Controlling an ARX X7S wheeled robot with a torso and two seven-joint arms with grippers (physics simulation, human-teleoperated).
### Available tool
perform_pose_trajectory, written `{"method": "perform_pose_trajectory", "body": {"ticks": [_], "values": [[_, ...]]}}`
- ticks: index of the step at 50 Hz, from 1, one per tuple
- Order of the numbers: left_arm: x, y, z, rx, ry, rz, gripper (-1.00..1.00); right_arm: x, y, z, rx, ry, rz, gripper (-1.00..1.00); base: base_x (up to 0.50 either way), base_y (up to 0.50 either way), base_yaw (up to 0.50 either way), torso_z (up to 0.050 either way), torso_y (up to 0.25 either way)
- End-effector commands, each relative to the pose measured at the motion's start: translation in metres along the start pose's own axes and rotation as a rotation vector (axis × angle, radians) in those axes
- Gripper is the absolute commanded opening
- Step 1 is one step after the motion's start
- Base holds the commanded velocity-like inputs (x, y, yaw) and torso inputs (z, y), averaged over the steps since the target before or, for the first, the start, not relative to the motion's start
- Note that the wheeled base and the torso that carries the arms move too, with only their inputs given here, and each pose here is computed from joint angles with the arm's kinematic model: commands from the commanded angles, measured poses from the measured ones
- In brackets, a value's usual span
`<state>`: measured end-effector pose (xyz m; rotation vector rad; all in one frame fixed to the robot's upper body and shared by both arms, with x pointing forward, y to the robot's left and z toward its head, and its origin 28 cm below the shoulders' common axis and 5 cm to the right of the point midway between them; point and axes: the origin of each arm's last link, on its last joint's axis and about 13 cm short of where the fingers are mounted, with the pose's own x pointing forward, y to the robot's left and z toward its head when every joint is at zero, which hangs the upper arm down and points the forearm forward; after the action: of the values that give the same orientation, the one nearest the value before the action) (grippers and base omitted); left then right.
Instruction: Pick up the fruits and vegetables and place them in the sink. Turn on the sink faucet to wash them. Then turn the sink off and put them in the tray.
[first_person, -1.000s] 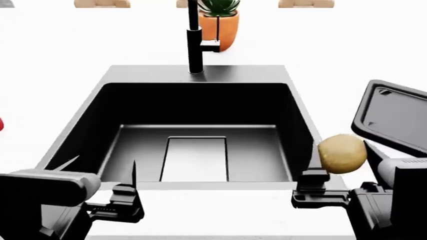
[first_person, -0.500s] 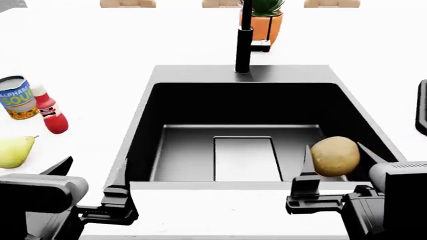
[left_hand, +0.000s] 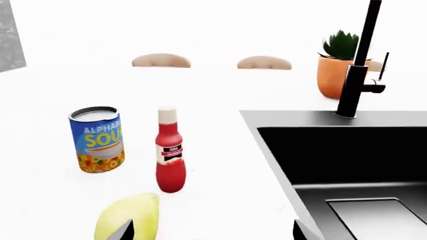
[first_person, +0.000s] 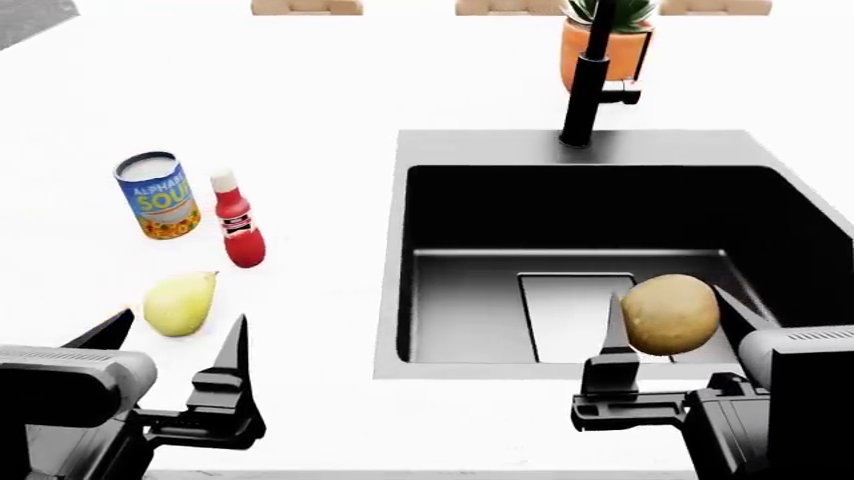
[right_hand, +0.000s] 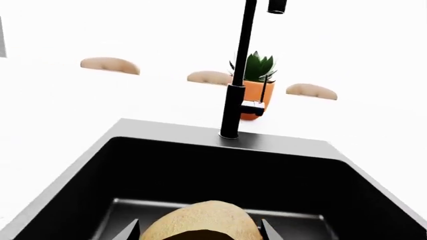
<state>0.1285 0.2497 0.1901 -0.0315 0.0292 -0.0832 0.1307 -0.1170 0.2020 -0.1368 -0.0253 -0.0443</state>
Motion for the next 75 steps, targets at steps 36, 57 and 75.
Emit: {"method": "perform_pose_trajectory", "body": {"ticks": [36, 57, 75], "values": [[0.044, 0.018, 0.053, 0.082, 0.104, -0.153, 1.00, 0.002, -0.005, -0.002, 0.030, 0.000, 0.015, -1.00, 0.00, 0.13, 0.00, 0.000, 0.000], [0.065, 0.042, 0.062, 0.124, 0.252, -0.235, 1.00, -0.001, -0.003, 0.002, 0.024, -0.002, 0.015, -1.00, 0.00, 0.00, 0.00, 0.000, 0.000], [0.083, 0.048, 0.051, 0.144, 0.355, -0.224, 1.00, -0.002, -0.002, 0.002, 0.021, 0.001, 0.017, -1.00, 0.00, 0.00, 0.00, 0.000, 0.000]]}}
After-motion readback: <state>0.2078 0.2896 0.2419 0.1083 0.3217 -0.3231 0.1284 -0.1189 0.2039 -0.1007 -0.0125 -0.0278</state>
